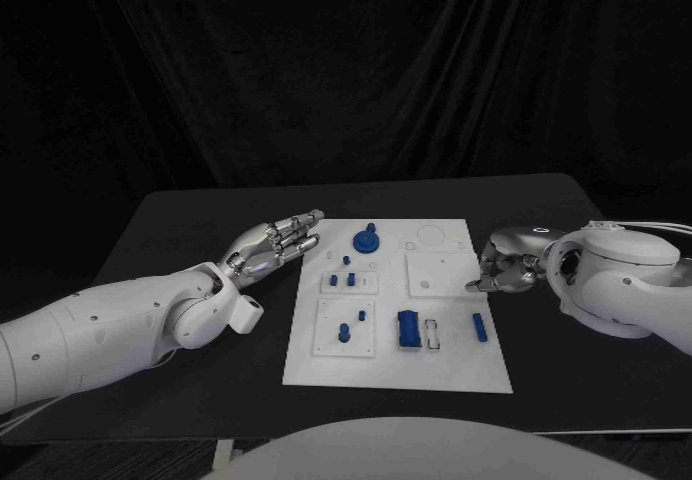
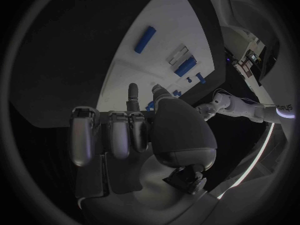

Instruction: Assemble the parts on the task board

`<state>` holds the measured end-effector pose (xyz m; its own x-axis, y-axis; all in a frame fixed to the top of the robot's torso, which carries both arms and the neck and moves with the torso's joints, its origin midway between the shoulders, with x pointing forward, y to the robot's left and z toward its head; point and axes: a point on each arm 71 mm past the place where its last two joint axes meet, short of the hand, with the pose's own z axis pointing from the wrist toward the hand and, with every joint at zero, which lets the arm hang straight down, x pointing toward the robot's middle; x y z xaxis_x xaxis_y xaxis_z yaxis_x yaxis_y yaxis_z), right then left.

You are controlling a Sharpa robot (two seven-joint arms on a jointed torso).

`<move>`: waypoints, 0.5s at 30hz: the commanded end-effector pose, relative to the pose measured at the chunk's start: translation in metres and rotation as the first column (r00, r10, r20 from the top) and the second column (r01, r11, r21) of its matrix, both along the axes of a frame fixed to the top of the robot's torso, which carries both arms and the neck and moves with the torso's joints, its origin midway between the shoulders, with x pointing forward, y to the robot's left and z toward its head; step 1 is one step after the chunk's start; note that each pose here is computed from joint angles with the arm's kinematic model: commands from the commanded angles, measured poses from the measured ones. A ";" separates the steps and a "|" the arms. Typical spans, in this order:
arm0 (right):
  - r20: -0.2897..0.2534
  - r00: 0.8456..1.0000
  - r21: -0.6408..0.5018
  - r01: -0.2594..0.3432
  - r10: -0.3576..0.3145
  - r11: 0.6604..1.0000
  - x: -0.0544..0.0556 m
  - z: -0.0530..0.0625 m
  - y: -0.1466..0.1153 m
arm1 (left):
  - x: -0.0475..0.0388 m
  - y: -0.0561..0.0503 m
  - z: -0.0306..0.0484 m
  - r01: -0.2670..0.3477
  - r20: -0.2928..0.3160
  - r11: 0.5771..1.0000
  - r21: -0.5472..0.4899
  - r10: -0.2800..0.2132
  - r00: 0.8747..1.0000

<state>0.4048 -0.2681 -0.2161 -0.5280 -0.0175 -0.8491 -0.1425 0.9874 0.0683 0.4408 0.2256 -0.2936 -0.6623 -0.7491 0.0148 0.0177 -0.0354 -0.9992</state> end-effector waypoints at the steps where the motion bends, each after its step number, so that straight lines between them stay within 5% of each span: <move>1: -0.147 0.986 -0.051 0.070 -0.077 0.996 -0.001 -0.009 -0.006 | 0.0002 0.000 0.0081 -0.028 0.114 0.998 -0.048 0.033 0.993; 15: -0.197 0.975 -0.067 0.087 -0.099 0.994 0.005 -0.016 -0.007 | 0.0008 0.001 0.0081 -0.038 0.159 0.999 -0.013 0.040 0.987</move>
<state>0.4106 -0.2734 -0.2302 -0.6624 -0.0024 -0.7492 -0.0590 0.9971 0.0490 0.4428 0.2273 -0.2939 -0.6339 -0.7711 -0.0600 0.0673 0.0222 -0.9975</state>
